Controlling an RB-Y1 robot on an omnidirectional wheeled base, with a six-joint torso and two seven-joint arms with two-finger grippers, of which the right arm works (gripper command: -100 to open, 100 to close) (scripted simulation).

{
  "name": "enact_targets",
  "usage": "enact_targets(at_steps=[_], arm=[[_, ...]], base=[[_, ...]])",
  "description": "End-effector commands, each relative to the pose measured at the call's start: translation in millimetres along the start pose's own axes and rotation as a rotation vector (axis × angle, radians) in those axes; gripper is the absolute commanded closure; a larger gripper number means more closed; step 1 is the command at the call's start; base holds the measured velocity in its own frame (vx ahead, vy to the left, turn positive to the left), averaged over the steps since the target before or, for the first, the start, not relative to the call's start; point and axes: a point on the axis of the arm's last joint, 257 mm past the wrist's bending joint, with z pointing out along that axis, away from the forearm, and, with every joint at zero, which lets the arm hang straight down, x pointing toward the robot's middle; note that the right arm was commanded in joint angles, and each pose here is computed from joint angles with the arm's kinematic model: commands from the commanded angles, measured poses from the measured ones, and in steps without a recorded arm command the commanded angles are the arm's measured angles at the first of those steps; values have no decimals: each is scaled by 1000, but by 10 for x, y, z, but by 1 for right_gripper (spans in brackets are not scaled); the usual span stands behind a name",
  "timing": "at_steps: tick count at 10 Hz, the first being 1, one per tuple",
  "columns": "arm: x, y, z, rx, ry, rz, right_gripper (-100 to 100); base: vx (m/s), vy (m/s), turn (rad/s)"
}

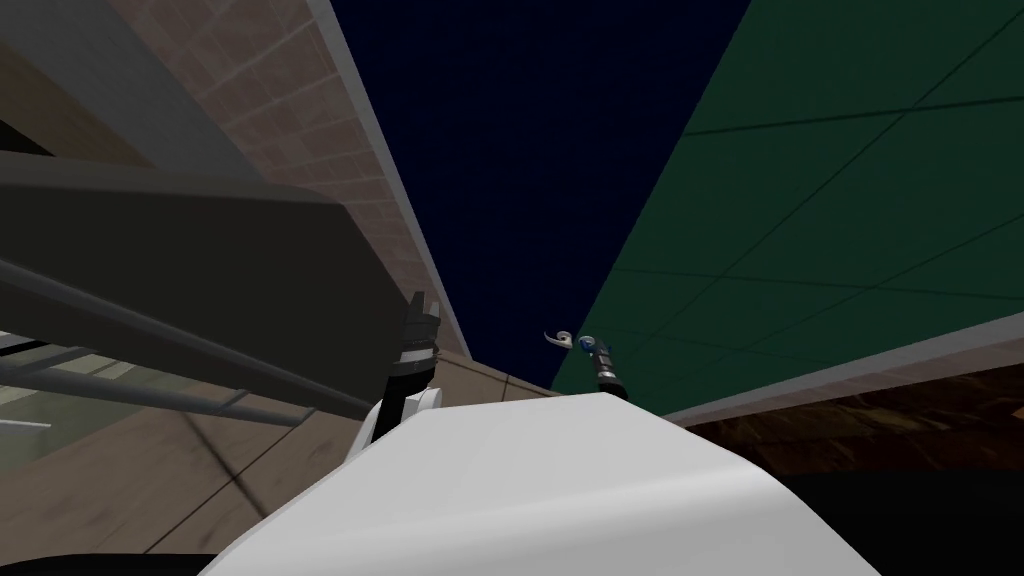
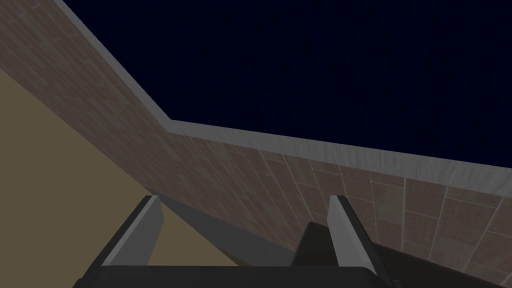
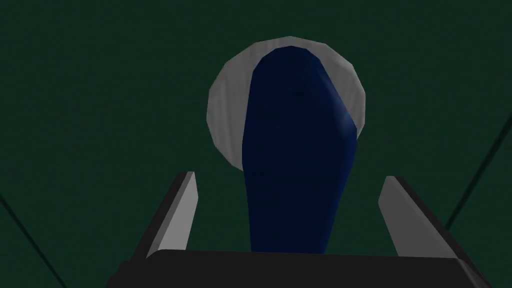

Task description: Pull the door open

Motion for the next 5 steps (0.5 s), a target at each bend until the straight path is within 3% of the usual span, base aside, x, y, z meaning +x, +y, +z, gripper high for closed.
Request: enact_targets(at_steps=[1, 2, 5], arm=[[0, 0, 0, 0, 0, 0, -100], [0, 0, 0, 0, 0, 0, 100], [0, 0, 0, 0, 0, 0, 100]], base=[[43, 35, -1], [0, 0, 0], [-14, -10, 9]])
